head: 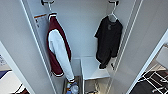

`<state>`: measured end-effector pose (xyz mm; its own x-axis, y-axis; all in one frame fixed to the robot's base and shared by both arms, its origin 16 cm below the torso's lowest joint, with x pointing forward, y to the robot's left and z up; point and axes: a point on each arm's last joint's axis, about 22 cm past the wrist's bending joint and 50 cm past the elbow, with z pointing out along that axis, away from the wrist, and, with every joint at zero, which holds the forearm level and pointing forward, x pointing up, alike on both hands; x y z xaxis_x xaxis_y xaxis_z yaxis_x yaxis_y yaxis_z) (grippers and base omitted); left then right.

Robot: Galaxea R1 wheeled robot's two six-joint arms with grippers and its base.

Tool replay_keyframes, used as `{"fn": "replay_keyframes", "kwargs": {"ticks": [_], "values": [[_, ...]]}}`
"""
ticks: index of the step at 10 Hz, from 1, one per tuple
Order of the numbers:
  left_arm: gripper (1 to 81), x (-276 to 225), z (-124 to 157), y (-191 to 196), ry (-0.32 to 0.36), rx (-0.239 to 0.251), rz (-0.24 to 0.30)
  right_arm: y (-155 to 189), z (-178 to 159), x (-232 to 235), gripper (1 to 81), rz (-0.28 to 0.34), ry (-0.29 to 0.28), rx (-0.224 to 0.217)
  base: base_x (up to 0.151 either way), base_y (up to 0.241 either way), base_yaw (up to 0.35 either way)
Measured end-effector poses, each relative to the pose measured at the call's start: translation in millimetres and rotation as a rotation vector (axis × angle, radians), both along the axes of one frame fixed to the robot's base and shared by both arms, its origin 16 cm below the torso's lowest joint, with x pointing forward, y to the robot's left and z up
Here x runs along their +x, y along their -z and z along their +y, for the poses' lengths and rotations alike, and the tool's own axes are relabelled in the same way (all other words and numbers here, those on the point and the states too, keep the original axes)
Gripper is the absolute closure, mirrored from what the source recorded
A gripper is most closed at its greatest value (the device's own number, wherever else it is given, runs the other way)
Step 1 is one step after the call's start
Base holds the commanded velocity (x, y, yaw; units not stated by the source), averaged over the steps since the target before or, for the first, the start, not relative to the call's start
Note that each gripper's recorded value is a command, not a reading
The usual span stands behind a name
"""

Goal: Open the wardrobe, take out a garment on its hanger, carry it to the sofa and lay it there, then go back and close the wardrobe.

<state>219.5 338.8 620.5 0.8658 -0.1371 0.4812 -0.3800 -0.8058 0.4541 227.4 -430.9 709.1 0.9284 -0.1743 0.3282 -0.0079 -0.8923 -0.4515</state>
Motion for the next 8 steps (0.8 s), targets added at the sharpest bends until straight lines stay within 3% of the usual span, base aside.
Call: {"fn": "replay_keyframes", "kwargs": {"ticks": [2,3,5,6,8], "values": [[1.0,-36.7,17.0,52.8,-0.063,0.067,0.053,54.1,-47.4,-24.2,1.0,0.081,0.098,-0.09,0.0,0.0,0.0],[1.0,-48.6,9.7,75.4,-0.082,0.082,0.064,73.7,-44.9,-30.5,1.0,0.101,0.112,-0.097,0.0,0.0,0.0],[1.0,-59.5,-35.8,112.3,-0.118,0.064,0.071,138.0,20.6,-53.3,1.0,0.169,0.118,-0.043,0.0,0.0,0.0],[1.0,-82.6,-69.0,130.9,-0.127,0.052,0.099,164.8,56.5,-82.8,1.0,0.223,0.117,-0.014,0.0,0.0,0.0],[1.0,-137.5,-97.9,154.8,-0.128,0.075,0.179,203.5,93.7,-156.6,1.0,0.336,0.125,-0.006,0.0,0.0,0.0]]}}
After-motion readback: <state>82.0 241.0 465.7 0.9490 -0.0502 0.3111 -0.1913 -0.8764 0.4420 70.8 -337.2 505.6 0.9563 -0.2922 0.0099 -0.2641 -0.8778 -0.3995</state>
